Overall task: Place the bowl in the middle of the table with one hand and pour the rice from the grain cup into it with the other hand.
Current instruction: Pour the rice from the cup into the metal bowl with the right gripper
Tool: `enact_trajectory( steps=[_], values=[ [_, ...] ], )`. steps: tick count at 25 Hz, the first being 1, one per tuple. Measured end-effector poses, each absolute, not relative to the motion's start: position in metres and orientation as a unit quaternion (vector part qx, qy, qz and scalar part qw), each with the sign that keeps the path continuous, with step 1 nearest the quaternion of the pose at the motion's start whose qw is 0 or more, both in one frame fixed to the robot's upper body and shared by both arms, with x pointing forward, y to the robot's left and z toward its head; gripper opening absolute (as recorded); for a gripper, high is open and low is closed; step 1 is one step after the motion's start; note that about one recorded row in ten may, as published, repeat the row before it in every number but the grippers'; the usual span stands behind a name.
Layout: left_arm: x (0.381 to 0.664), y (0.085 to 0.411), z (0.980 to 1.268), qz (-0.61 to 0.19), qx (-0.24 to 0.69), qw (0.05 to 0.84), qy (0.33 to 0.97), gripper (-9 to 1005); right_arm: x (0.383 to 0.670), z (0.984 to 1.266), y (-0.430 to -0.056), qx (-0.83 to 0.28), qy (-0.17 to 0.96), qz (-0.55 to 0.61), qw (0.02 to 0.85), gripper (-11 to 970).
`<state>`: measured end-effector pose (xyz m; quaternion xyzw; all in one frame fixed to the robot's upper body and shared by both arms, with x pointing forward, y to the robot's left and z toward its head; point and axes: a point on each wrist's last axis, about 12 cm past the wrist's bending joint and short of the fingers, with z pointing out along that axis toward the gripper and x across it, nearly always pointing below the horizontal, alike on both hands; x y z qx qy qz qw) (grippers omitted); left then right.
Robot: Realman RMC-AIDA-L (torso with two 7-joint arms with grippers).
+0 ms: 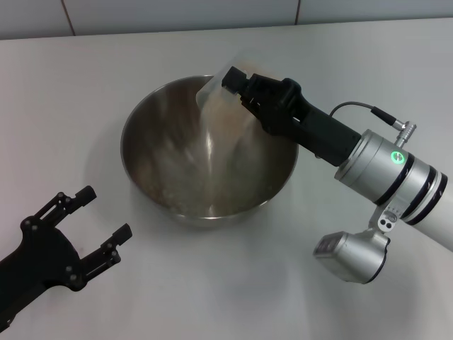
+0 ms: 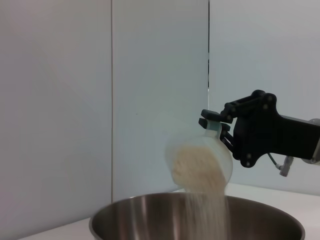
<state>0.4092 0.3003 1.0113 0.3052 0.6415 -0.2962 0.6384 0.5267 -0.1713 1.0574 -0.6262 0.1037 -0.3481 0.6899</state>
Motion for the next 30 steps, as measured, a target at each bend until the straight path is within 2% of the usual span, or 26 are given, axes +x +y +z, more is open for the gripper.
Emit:
enact_trajectory(
  steps=[19, 30],
  values=[
    [0.4120, 0.2986, 1.0091, -0.294, 0.304, 0.634, 0.648, 798, 0.5339, 1.0581, -0.1734, -0.657, -0.018, -0.413, 0.630, 25],
    [0.4140, 0.2981, 1.0093, -0.293, 0.305, 0.633, 0.648, 798, 0.5352, 1.0587, -0.1733, -0.659, -0.029, -0.419, 0.624, 24]
  ],
)
